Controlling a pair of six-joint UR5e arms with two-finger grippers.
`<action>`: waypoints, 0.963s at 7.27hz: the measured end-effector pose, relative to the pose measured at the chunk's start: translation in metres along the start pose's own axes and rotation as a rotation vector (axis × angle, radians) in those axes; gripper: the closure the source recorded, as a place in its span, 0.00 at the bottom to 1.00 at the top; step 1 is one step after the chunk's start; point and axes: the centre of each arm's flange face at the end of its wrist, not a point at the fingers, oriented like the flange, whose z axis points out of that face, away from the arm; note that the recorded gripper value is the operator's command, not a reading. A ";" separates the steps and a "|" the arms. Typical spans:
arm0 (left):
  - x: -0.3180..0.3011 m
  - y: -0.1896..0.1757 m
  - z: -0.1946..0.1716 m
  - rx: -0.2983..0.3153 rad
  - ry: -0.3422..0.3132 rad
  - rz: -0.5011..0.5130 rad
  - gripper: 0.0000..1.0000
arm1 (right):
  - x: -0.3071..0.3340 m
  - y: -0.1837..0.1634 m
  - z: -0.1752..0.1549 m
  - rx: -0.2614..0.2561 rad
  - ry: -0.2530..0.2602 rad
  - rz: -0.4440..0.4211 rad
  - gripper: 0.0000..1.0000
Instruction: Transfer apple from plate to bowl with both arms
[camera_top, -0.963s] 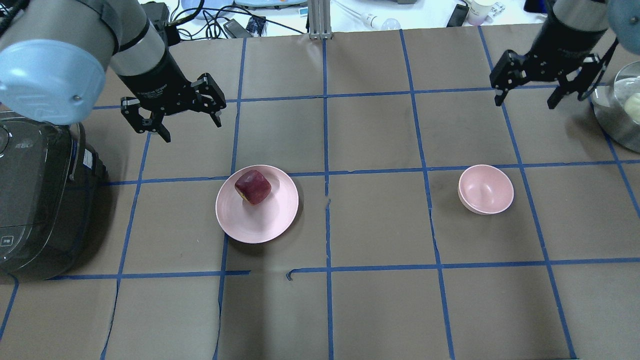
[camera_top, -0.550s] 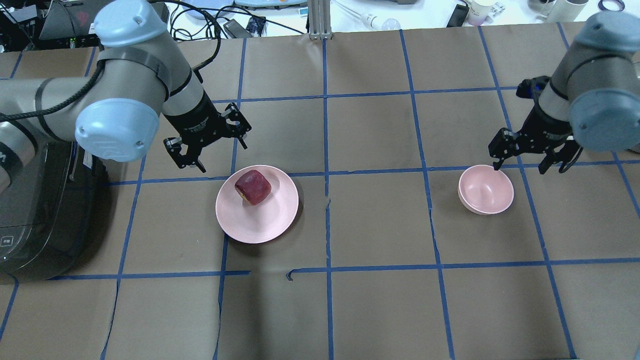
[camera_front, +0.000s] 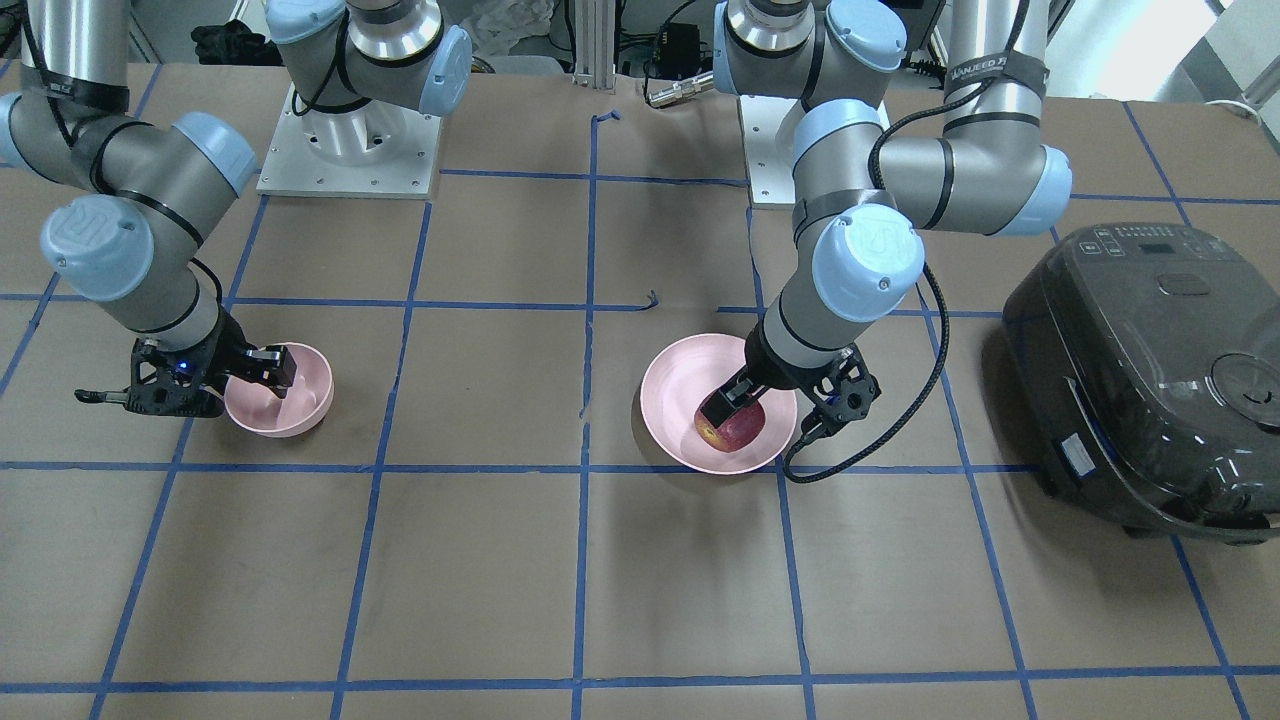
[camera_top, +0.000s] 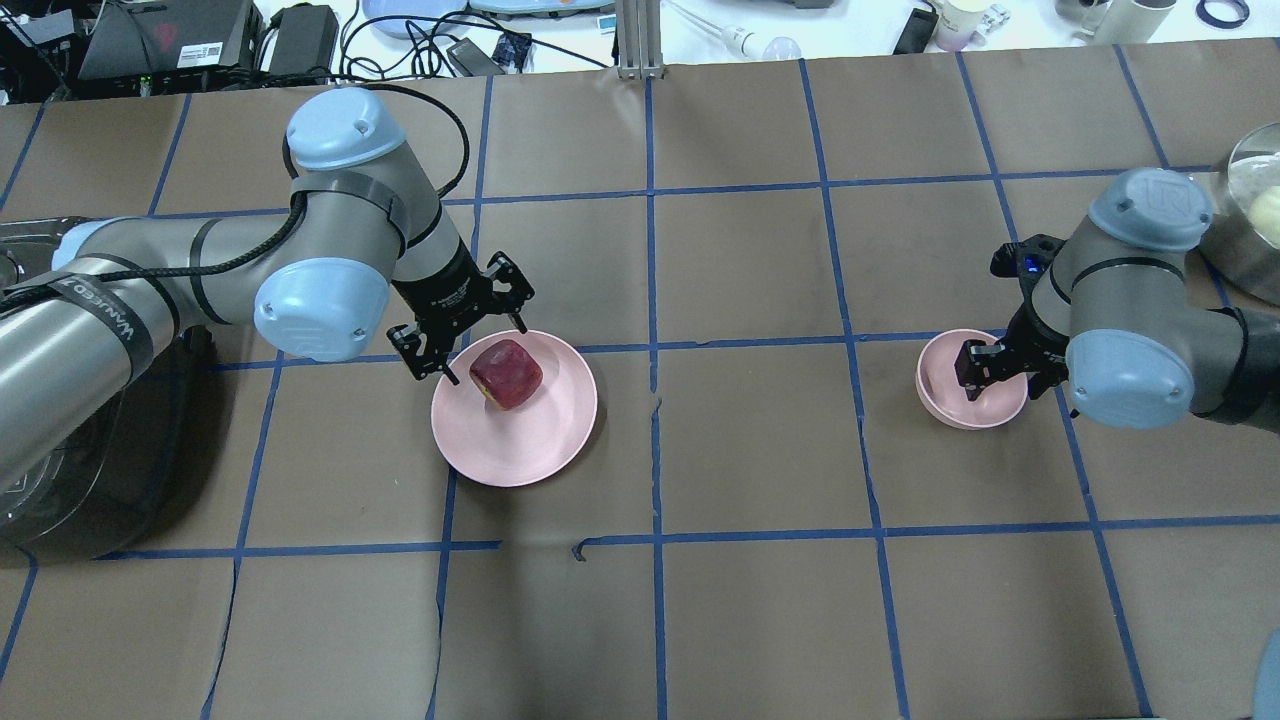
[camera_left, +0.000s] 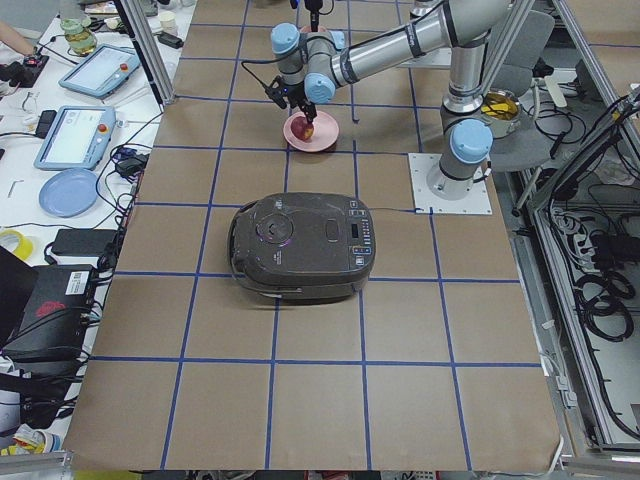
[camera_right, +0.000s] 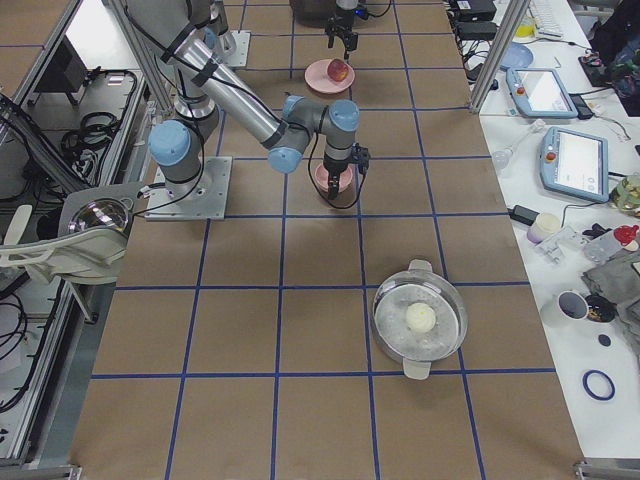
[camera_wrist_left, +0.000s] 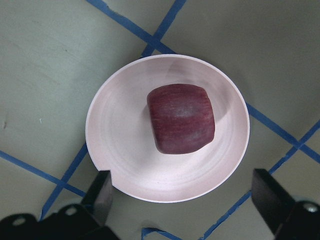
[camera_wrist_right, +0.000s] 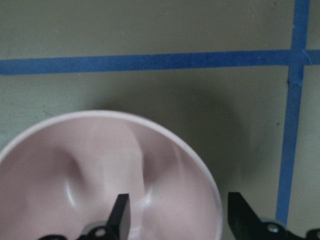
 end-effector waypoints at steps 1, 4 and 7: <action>0.002 -0.004 0.016 0.000 0.003 -0.006 0.00 | 0.001 0.000 0.000 0.002 0.004 -0.006 1.00; 0.006 -0.012 0.047 -0.019 -0.012 0.002 0.14 | 0.001 -0.004 -0.006 0.009 -0.004 0.007 1.00; 0.009 -0.015 0.051 -0.006 -0.002 0.079 1.00 | -0.063 -0.010 -0.020 0.018 -0.122 0.092 1.00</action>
